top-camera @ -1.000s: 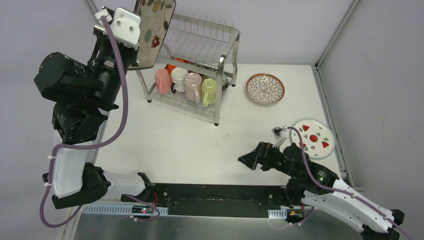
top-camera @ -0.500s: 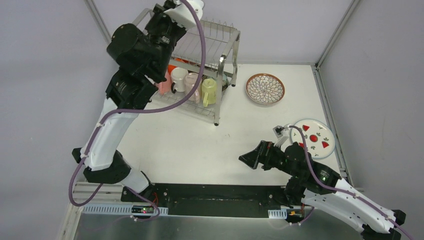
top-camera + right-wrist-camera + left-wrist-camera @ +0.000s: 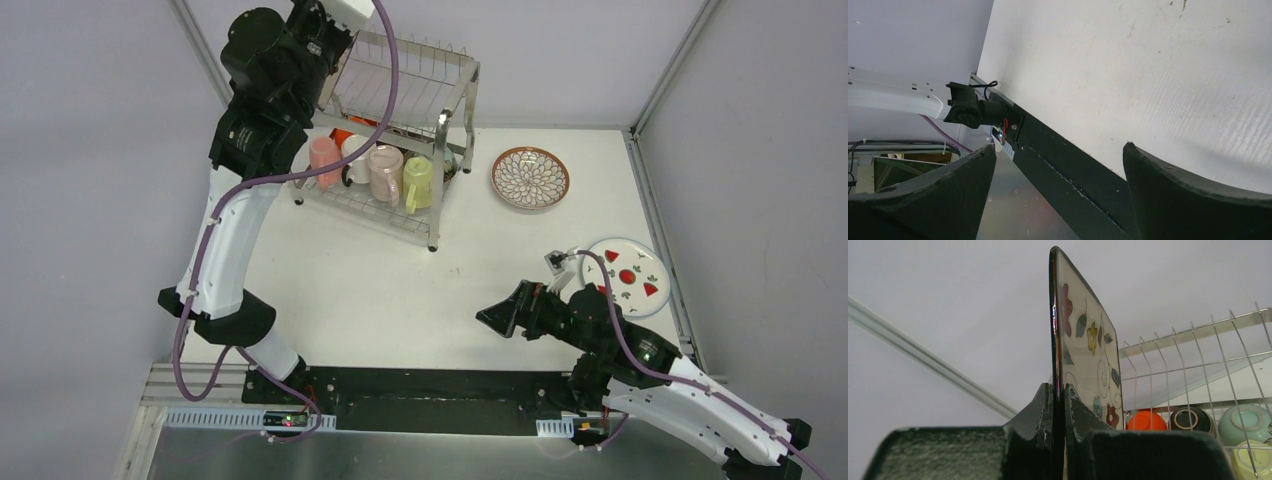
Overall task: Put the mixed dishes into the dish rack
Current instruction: Insert the plate into the dish rack.
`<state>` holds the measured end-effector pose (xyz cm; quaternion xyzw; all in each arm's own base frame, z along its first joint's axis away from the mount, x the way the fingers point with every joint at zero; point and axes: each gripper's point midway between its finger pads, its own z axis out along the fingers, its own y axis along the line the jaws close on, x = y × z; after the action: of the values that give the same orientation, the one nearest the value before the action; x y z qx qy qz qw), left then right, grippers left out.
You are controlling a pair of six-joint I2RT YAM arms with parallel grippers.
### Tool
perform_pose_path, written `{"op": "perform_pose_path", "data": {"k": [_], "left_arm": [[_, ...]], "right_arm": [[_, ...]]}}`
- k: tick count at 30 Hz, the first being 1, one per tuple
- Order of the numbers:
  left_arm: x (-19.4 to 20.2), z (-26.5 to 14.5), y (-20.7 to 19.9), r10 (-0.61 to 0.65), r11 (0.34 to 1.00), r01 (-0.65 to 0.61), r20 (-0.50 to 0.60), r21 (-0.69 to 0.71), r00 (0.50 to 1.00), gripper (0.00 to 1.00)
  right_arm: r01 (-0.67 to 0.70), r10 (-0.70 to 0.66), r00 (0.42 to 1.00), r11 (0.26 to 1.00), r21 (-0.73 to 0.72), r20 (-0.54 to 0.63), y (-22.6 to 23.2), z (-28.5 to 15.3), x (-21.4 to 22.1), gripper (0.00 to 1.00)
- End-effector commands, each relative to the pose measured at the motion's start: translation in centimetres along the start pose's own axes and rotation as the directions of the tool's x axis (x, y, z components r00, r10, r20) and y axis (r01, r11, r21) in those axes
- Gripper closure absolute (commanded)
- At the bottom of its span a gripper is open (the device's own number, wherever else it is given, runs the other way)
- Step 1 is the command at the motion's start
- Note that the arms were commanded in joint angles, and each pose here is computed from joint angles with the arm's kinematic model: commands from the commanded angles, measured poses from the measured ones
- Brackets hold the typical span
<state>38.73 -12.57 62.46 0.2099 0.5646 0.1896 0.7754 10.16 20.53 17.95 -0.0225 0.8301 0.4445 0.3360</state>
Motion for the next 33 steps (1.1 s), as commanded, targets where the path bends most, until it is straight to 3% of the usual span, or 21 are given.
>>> {"op": "perform_pose_path", "data": {"k": [1,25,31,33], "left_arm": [[-5.7,-2.1,7.5,-0.004,0.988,0.039,0.223,-0.150,0.975,1.00],[2.8,6.3,2.7,-0.106,0.992,0.113,0.108,-0.057,0.988,1.00],[2.8,7.6,1.2,-0.130,0.991,0.134,0.140,-0.021,0.982,0.82],[3.1,8.1,0.5,-0.140,0.990,0.142,0.141,-0.005,0.980,0.81]], "right_arm": [[-0.011,0.011,1.000,1.000,-0.021,0.004,0.4,-0.1,0.0,0.00],[-0.014,0.014,1.000,1.000,-0.001,0.011,0.6,0.0,-0.5,0.00],[-0.017,0.018,0.999,1.000,-0.003,0.028,0.3,-0.3,-0.6,0.00],[-0.016,0.016,0.999,1.000,-0.001,0.030,0.3,-0.3,-0.7,0.00]]}}
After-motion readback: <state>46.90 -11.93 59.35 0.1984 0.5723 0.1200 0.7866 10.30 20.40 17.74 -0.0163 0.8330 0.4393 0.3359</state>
